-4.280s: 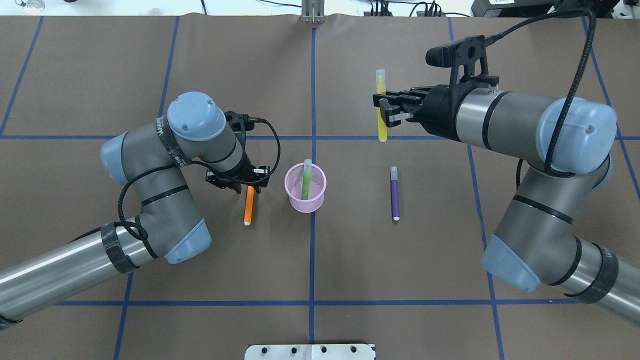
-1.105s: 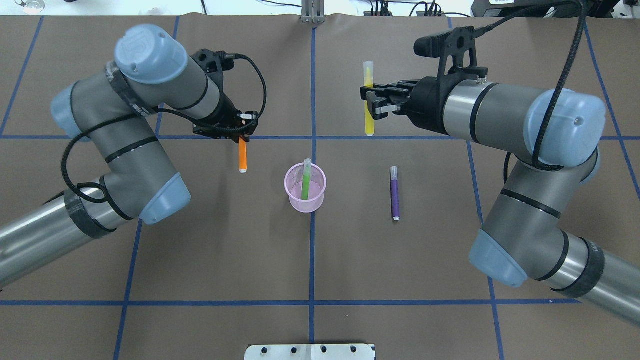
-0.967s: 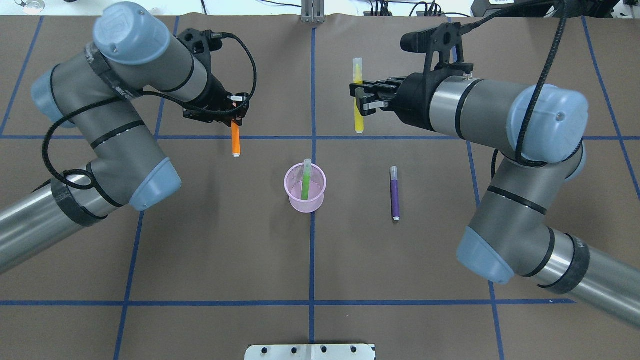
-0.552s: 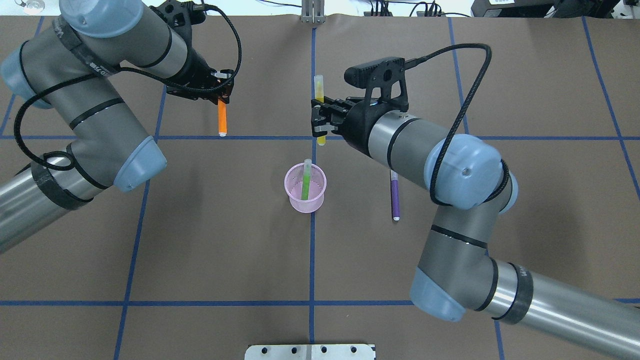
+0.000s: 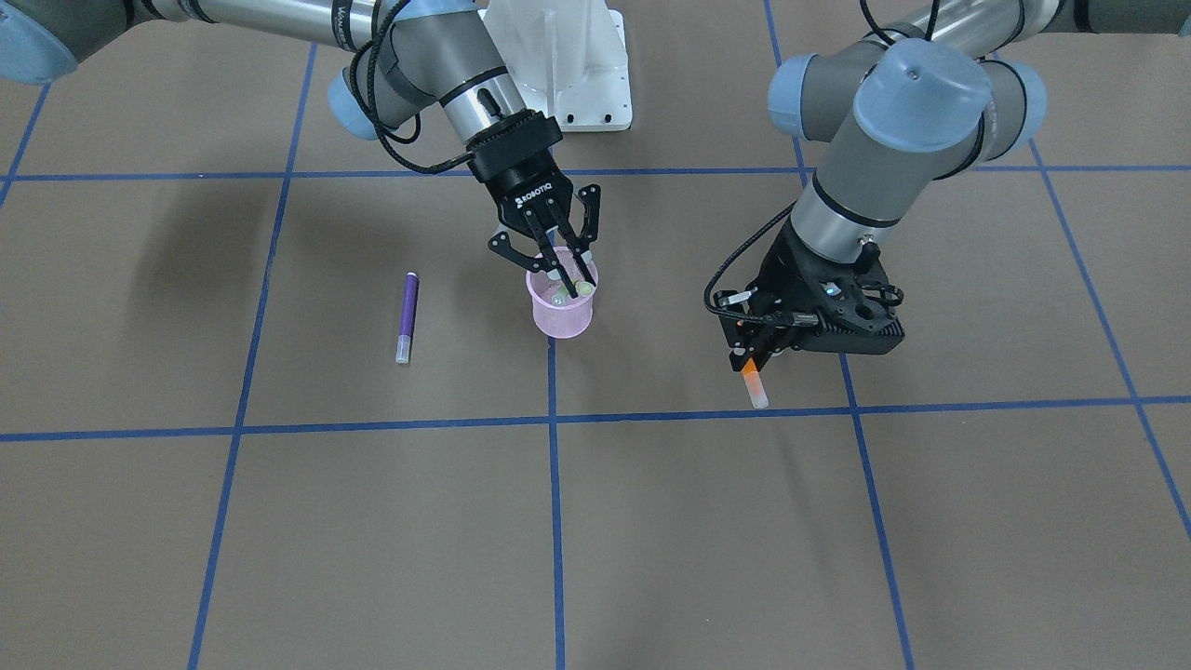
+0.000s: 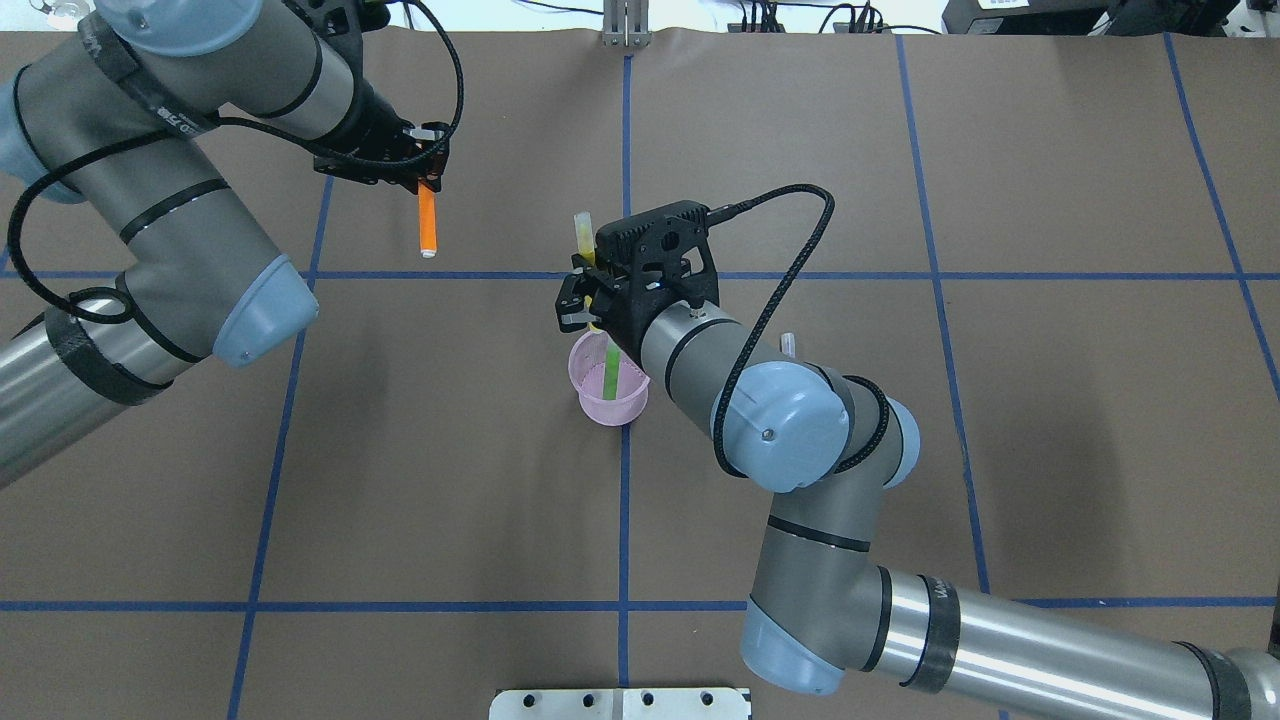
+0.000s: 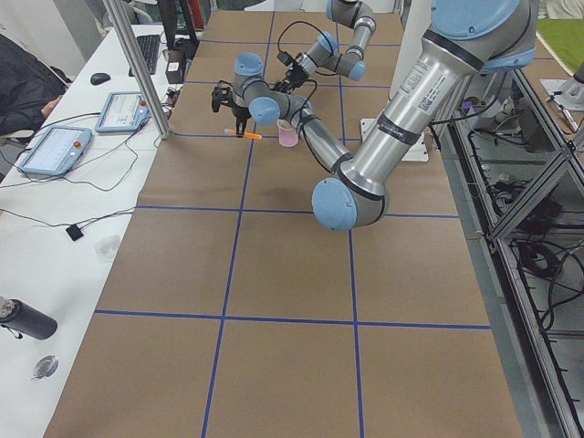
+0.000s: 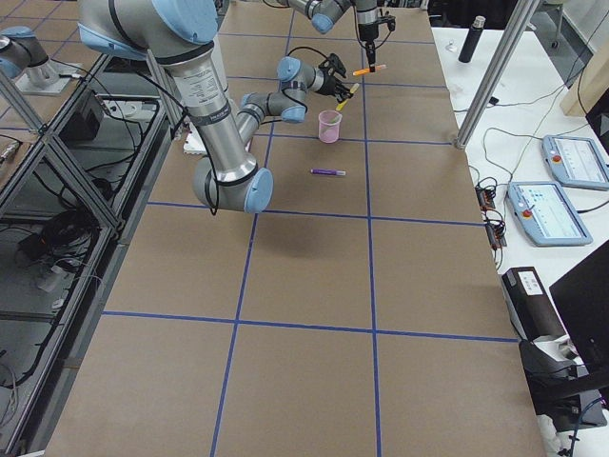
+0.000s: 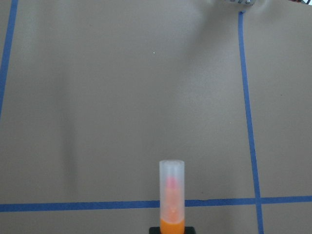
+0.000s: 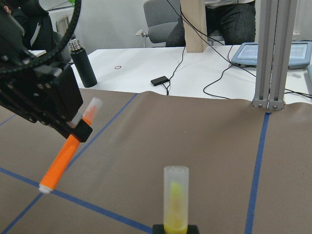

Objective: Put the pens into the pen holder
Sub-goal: 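Lower yellow marker into cup with right gripper while left holds orange marker, then carry orange marker over cup with left gripper while right grasps purple marker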

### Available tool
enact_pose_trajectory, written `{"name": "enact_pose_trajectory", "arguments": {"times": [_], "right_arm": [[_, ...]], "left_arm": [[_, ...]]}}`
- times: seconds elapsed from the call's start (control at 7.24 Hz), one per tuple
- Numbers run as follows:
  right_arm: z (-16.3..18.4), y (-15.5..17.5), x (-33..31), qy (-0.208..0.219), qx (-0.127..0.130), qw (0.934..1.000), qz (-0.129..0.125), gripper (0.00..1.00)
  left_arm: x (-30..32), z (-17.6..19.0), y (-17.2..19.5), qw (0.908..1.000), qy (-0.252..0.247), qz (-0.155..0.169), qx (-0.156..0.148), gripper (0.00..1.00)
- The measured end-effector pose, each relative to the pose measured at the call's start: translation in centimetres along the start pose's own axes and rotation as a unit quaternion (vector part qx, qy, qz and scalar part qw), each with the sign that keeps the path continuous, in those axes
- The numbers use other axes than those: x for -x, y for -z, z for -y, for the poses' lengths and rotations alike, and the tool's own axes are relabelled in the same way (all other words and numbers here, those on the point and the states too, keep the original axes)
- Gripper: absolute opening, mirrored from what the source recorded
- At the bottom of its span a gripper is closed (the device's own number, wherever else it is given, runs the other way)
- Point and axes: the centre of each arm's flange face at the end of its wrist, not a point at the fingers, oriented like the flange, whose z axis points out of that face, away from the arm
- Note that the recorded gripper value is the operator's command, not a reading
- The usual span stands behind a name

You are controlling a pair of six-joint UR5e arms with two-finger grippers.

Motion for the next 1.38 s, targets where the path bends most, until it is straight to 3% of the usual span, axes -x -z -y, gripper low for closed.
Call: {"name": "enact_pose_trajectory", "arguments": {"times": [0.14, 0.28, 0.55, 0.83, 0.97, 1.1, 1.24, 1.38], "right_arm": [[-1.2, 0.0, -0.1, 0.004, 0.008, 1.0000, -0.001, 0.07], [-2.4, 0.2, -0.1, 0.007, 0.014, 0.9999, 0.002, 0.99], [-4.4, 0.8, 0.4, 0.003, 0.020, 0.9996, 0.017, 1.00], [-2.5, 2.5, 1.0, -0.006, 0.026, 0.9992, 0.030, 1.00], [-0.1, 3.4, 0.4, -0.013, 0.060, 0.9980, 0.017, 1.00], [3.1, 4.3, -1.6, -0.026, 0.120, 0.9923, -0.015, 1.00], [5.6, 5.0, -4.6, -0.046, 0.180, 0.9814, -0.048, 1.00], [6.9, 5.3, -8.3, -0.084, 0.242, 0.9632, -0.081, 1.00]], "left_arm": [[0.2, 0.1, -0.1, 1.0000, -0.004, 0.002, 0.001, 0.00], [0.4, 0.2, -0.3, 1.0000, -0.007, 0.004, 0.001, 0.00], [0.5, 0.2, -0.6, 0.9999, -0.008, 0.006, 0.002, 0.00], [0.3, 0.3, -0.3, 0.9999, -0.011, 0.002, -0.001, 0.00], [-0.3, 0.3, 0.7, 0.9996, -0.021, -0.006, -0.016, 0.00], [-1.0, 0.4, 2.4, 0.9970, -0.049, -0.022, -0.056, 0.00], [-1.1, 0.1, 3.6, 0.9885, -0.086, -0.053, -0.112, 0.00], [-0.4, -1.1, 3.9, 0.9737, -0.117, -0.093, -0.172, 0.00]]}}
